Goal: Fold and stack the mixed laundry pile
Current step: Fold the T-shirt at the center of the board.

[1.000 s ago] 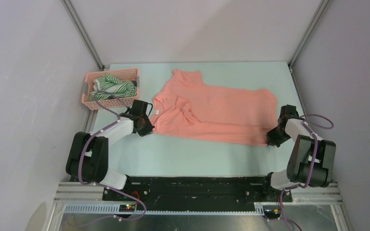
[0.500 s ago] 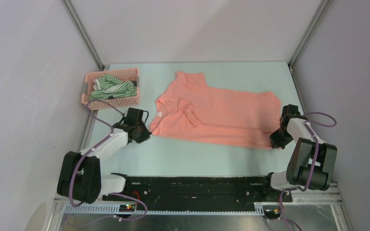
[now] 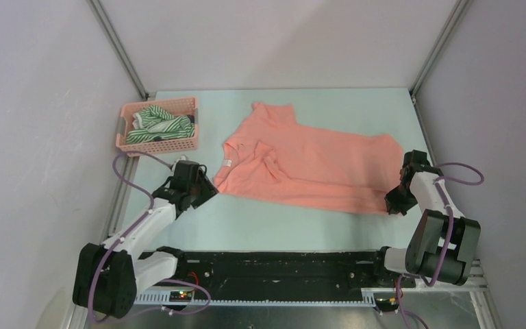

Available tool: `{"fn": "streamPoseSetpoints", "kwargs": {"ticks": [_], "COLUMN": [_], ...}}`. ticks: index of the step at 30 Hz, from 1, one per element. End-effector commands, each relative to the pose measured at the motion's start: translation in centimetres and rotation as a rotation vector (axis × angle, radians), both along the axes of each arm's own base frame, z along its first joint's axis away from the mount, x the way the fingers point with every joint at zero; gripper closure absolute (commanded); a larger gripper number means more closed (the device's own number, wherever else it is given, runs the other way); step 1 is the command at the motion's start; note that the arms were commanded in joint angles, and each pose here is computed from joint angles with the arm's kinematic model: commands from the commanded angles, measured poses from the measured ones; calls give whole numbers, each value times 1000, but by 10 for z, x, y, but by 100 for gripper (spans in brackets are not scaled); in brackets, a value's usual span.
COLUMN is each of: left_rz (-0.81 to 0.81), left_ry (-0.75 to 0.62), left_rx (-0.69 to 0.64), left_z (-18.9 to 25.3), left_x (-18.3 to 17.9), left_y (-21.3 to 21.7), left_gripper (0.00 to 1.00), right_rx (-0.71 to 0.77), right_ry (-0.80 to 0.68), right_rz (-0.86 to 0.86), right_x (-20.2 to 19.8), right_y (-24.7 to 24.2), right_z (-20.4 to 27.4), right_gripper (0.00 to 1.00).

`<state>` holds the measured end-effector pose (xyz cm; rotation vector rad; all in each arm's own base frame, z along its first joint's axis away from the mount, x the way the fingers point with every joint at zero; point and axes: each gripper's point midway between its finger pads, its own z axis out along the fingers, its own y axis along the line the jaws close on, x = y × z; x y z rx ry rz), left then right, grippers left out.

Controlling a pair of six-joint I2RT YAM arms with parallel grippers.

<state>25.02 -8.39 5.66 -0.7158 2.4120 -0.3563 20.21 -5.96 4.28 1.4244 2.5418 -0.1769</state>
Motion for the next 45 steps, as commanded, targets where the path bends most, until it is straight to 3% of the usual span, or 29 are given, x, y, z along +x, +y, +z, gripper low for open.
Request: {"fn": "streamPoseSetpoints", "kwargs": {"ticks": [1,7,12,16,21,23,29,42,45], "left_rz": [-3,11,16,14,16,28,103,206,194], "left_ry": [-81,-58,-21,1,32,54,74,53,40], "left_rx": [-2,-1,-10,-8,5,27,119,119,110], "left_z": [10,-7,-25,-32,-40,-41,-31,-31,-28], "left_x": [24,43,52,56,51,44,14,-46,-52], "left_y": [-5,-7,-9,-10,-7,-1,26,50,50], "left_gripper": [42,38,42,61,96,99,100,100,100], "right_rx": [-21,-34,-38,-46,-33,-23,-14,45,43], "right_ry": [-1,-33,-25,-19,-13,-14,23,73,75], "right_rz": [-14,-2,0,2,-1,-3,10,2,-1], "right_x": [0,5,6,7,8,8,-1,-24,-25], "right_y": [-4,-7,-8,-10,-10,-8,-6,10,9], "right_z": [4,7,4,2,-1,-1,7,26,27], "right_gripper": [100,100,100,100,100,100,100,100,91]}}
